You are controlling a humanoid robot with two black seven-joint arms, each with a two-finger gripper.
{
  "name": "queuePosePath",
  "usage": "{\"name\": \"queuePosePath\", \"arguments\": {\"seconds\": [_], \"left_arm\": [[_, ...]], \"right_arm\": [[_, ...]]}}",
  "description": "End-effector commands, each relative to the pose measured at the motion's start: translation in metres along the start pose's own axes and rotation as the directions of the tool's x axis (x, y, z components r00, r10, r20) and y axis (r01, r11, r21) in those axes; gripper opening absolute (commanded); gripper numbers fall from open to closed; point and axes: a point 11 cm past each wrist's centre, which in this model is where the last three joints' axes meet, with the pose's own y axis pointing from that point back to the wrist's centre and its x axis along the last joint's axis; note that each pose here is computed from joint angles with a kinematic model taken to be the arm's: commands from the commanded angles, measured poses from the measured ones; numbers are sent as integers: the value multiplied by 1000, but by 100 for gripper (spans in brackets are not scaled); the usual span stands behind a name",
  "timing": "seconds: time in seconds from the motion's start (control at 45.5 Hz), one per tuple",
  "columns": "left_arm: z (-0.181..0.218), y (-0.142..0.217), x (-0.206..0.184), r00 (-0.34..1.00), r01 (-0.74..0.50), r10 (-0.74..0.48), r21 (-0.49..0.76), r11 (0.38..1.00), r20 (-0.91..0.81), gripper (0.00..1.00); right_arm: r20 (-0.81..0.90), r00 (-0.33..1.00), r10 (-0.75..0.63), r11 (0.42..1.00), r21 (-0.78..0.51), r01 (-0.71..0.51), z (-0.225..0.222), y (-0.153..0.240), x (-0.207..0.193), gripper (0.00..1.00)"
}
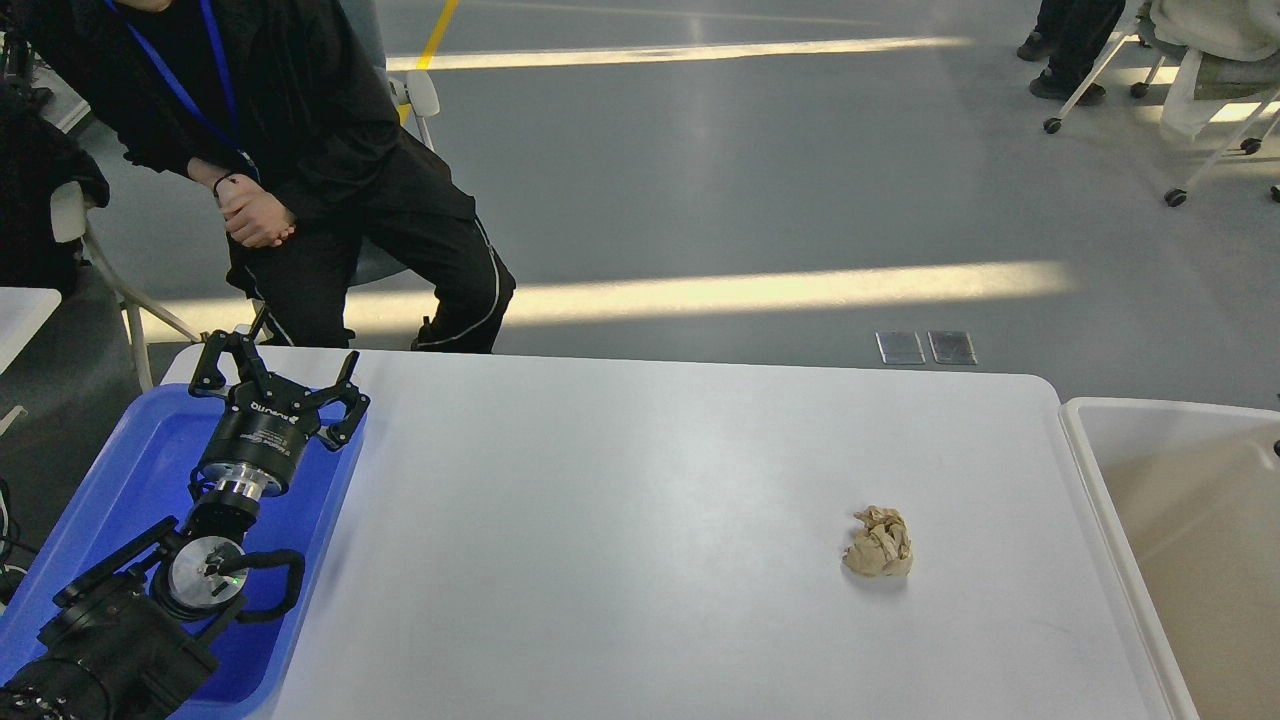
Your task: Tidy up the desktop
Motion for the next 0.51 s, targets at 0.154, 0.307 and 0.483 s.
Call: {"name": "queuePosePath", "arguments": {"seconds": [0.154,0.307,0.483], "left_arm": [[0,0,0,1000,1,-1,0,1000,0,100],[0,0,0,1000,1,-1,0,1000,0,100],[0,0,0,1000,1,-1,0,1000,0,100]], "right_arm": [[344,889,-304,950,40,309,60,1,-129,100],[469,744,-476,860,75,504,64,23,-187,100],[416,712,-566,806,96,584,36,41,-248,100]]}}
